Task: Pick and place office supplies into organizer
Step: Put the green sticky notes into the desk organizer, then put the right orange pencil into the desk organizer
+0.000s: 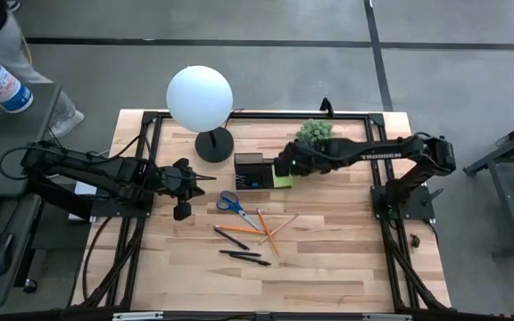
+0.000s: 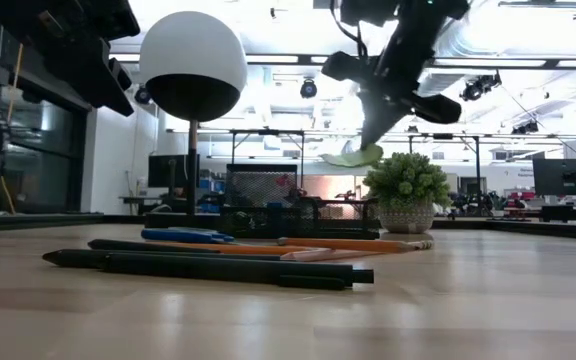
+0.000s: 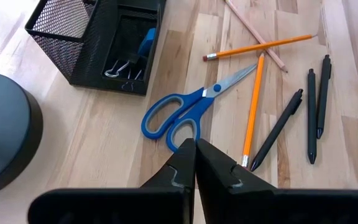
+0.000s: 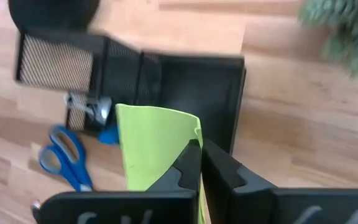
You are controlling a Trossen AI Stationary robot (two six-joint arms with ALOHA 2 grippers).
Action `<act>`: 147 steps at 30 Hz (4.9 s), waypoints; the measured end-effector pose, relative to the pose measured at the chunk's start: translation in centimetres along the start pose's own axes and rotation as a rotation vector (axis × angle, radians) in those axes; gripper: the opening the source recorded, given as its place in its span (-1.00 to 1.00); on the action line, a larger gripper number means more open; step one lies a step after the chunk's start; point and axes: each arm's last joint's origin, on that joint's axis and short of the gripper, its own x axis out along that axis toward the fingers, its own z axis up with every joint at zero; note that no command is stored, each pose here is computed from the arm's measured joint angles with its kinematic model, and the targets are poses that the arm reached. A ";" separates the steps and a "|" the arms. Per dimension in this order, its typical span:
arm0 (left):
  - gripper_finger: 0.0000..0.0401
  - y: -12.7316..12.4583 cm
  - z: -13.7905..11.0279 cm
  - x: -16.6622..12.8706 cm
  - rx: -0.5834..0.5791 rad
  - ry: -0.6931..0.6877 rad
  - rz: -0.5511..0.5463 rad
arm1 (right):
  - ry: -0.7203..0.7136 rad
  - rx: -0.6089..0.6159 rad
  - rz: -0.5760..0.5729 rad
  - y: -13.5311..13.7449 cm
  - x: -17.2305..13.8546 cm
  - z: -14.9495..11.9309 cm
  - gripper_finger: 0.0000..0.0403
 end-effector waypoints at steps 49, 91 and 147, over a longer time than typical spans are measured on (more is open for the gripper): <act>-1.00 0.0 0.0 0.0 0.003 -0.005 0.008 | 0.041 0.052 -0.048 -0.2 6.0 2.4 -0.66; -1.00 0.0 0.0 0.0 0.011 -0.004 0.008 | 0.281 -0.246 0.110 7.5 -4.6 -9.8 -0.69; -1.00 -0.1 -0.1 0.0 0.003 0.016 -0.050 | 0.604 -0.178 -0.037 8.3 6.0 -15.7 -0.18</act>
